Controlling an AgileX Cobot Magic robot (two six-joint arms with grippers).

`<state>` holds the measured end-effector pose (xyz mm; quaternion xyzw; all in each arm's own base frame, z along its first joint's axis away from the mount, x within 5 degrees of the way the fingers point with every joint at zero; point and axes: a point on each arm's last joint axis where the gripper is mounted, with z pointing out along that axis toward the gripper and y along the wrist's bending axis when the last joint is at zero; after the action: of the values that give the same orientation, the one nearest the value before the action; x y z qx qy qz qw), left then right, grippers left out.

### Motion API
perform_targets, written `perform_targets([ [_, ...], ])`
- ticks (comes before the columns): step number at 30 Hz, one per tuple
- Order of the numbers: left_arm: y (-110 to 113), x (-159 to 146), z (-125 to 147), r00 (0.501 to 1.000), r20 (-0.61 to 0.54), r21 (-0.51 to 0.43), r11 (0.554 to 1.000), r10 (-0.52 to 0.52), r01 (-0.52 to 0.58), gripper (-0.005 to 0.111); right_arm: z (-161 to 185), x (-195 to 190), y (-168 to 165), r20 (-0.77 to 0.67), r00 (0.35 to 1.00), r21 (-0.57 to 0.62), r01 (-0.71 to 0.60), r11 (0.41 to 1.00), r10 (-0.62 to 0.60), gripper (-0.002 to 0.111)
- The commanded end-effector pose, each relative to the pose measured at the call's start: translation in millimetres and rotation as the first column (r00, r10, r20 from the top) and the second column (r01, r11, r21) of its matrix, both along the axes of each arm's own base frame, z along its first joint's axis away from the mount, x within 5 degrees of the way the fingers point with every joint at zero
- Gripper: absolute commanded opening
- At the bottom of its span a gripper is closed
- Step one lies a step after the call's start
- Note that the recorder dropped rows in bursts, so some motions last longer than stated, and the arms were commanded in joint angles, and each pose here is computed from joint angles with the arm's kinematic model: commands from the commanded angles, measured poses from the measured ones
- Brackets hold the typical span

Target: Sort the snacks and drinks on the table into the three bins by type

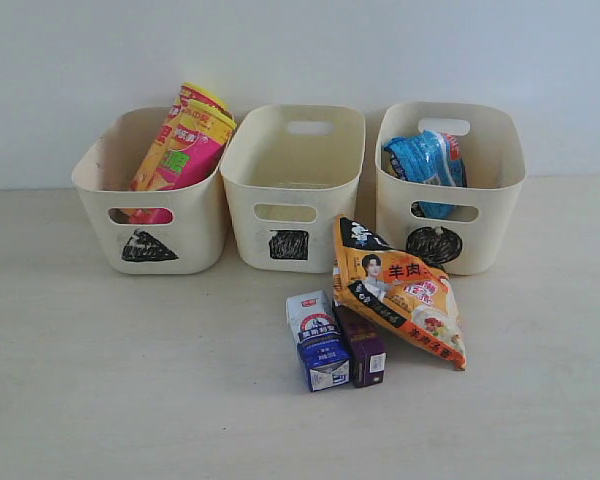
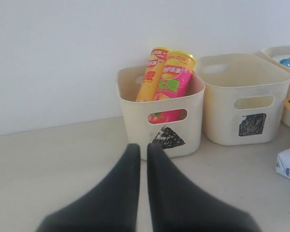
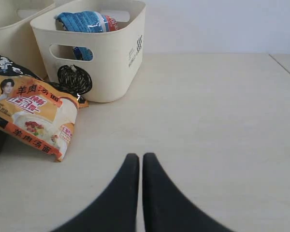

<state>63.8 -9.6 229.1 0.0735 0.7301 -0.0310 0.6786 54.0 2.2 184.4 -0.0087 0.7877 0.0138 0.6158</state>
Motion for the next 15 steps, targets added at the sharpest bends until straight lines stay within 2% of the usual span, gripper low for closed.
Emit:
perform_targets([
  [1, 3.6, -9.4, -15.1, 0.999, 0.013, -0.047, 0.998, 0.046, -0.046, 0.004, -0.6, -0.1, -0.3, 0.006, 1.0, -0.002, 0.003, 1.0, -0.003, 0.0],
  [6, 4.3, -8.3, -33.2, 0.997, -0.044, -0.049, 0.997, 0.063, -0.065, 0.004, -0.6, -0.1, -0.3, 0.006, 1.0, -0.002, 0.003, 1.0, -0.003, 0.0],
  [10, 4.4, -8.1, -33.6, 0.997, -0.045, -0.098, 0.993, 0.067, -0.071, 0.004, -0.6, -0.1, -0.3, 0.006, 1.0, -0.002, 0.003, 1.0, -0.003, 0.0],
  [15, 4.5, -8.3, -35.6, 0.995, -0.068, -0.1, 0.992, 0.07, -0.076, 0.004, -0.6, -0.1, -0.3, 0.006, 1.0, -0.002, 0.003, 1.0, -0.003, 0.0],
])
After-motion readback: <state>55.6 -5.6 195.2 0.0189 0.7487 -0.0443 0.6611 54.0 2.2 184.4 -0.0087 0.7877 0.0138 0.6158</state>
